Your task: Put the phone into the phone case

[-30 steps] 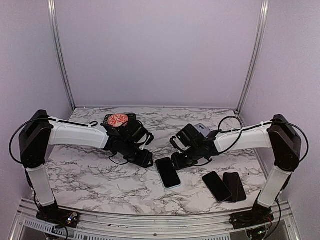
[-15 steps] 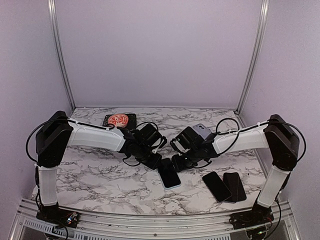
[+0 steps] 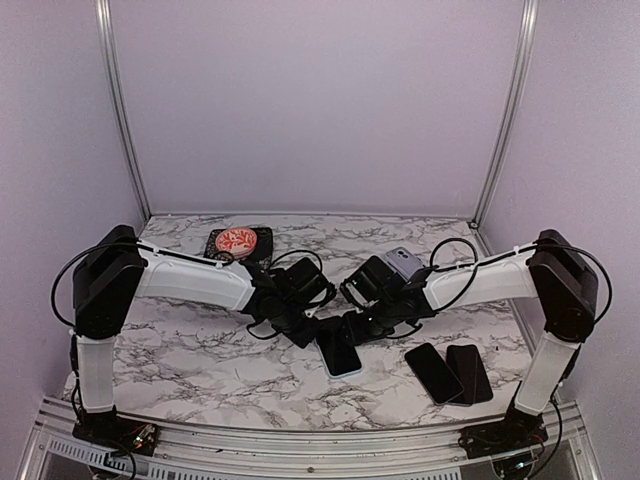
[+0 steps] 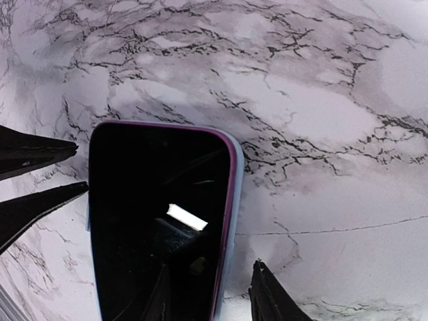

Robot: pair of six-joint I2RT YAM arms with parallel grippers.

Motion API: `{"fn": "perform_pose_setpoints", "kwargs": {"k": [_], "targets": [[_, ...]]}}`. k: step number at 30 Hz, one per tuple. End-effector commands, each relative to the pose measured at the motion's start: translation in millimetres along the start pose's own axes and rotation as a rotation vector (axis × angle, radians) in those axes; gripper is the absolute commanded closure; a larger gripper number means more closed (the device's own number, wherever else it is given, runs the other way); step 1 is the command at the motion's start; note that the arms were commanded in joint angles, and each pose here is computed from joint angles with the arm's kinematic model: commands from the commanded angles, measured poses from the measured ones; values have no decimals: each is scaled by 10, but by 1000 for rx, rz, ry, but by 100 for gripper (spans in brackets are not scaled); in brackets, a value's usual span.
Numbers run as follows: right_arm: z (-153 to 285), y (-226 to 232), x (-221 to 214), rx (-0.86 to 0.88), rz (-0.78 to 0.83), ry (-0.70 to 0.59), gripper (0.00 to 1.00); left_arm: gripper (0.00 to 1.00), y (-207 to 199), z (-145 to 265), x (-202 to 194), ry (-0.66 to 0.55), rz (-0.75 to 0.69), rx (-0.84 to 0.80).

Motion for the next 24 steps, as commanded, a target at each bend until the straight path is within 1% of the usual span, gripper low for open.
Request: {"fn": "perform_pose_setpoints", "kwargs": {"k": [1,2,4,6,7,10,13,15,17,19,21,24], "targets": [[92,22,79,-57,-1,-28,55,79,-17,-220,-558,226,-41,-10],[111,36,86,-75,4,-32,47,79,-21,-161,-460,186,-20,-21],[128,102,82,-92,14,-33,23,77,31,56,-187,74,45,-41],[125,181,30,-95,23,-20,8,75,165,332,54,-33,110,-44],[124,213,7,-98,24,-14,3,73,228,501,155,-87,131,-39],[133,330,-60,-91,15,2,1,69,457,932,257,-191,179,6],[98,368,-111,-93,-6,26,1,58,694,1247,200,-254,235,53],[56,320,-145,-139,-18,48,1,48,809,1412,138,-285,259,78],[5,304,-189,-183,-15,81,1,33,888,1585,96,-323,266,111],[-36,345,-218,-196,1,105,1,23,932,1687,64,-345,263,135],[-87,358,-256,-217,13,132,1,19,972,1747,40,-358,262,157],[-143,321,-312,-263,17,165,1,17,989,1773,26,-363,261,164]]}}
Point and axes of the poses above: each gripper's point midway between its finger pads, its own z axis back along the fingers, its own y axis along the line the jaws close on, x = y × z, the point moved 5 cm from there along z, back along the fingers, and after that the axes turned 4 degrees about -z, right-handed, at the moved point
